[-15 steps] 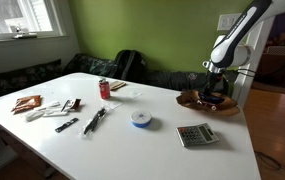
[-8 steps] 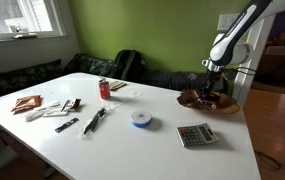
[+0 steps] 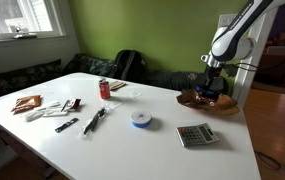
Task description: Put the red wagon and glasses on the table
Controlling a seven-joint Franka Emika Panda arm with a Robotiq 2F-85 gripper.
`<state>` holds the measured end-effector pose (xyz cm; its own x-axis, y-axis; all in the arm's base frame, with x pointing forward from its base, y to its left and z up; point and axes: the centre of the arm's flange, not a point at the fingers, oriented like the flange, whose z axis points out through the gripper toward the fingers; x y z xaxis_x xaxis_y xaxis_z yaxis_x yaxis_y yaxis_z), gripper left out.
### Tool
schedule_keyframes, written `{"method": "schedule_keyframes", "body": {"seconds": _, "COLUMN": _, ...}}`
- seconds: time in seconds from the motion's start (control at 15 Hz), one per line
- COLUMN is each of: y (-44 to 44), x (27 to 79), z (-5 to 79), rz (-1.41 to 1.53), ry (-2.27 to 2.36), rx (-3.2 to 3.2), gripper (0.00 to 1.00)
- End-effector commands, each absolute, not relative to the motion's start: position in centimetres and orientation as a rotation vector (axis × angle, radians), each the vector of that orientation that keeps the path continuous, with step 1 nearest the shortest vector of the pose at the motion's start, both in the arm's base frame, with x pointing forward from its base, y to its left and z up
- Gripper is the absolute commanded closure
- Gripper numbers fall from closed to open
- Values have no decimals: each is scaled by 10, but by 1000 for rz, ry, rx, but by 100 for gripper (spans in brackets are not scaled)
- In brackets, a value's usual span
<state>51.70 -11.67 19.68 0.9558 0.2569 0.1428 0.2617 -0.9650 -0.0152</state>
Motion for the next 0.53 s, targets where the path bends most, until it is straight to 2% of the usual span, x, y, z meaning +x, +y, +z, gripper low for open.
{"method": "schedule_keyframes", "body": {"seconds": 0.0, "y": -73, "x": 484, "z": 271, "rz": -357, "ry": -465, "rx": -3104, "gripper": 99}}
{"method": "schedule_keyframes", "body": {"seconds": 0.47, "y": 114, "x": 497, "z": 317, "rz": -490, "ry": -813, "rx": -2951, "gripper": 99}}
